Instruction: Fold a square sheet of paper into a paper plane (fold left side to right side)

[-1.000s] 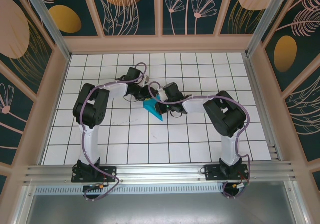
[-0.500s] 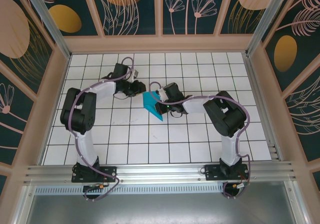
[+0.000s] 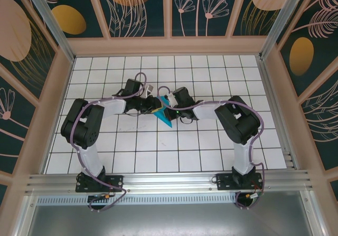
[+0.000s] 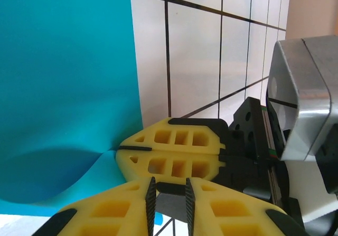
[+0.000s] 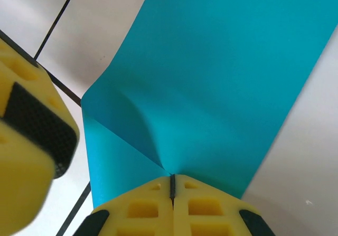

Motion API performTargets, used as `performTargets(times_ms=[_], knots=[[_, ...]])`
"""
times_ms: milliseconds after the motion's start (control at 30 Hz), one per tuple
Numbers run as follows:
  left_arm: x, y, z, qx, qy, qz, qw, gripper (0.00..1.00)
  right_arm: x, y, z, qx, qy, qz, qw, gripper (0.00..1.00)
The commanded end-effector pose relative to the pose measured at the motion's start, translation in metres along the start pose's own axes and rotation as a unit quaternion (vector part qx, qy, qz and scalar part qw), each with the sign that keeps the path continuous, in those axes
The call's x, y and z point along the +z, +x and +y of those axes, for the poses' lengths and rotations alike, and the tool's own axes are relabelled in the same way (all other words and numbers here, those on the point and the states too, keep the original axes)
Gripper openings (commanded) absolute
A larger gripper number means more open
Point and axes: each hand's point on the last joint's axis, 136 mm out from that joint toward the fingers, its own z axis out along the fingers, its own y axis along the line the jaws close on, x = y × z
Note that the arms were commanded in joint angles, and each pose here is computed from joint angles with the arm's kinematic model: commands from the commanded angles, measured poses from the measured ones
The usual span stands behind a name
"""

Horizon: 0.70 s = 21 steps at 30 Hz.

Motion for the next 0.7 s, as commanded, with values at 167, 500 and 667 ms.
performTargets(times_ms=[167, 500, 667], knots=[[0.013, 0.000, 0.025, -0.016, -0.036, 0.004, 0.999, 0.23, 0.002, 0.042, -0.014, 0.020, 0.021, 0.068, 0.997, 0.00], [0.017, 0.013, 0.056, -0.026, -0.084, 0.014, 0.996, 0.23, 0.002, 0.042, -0.014, 0.018, 0.022, 0.069, 0.997, 0.00], [0.019, 0.018, 0.073, -0.032, -0.110, 0.016, 0.993, 0.23, 0.001, 0.036, -0.013, 0.017, 0.020, 0.063, 0.998, 0.00]])
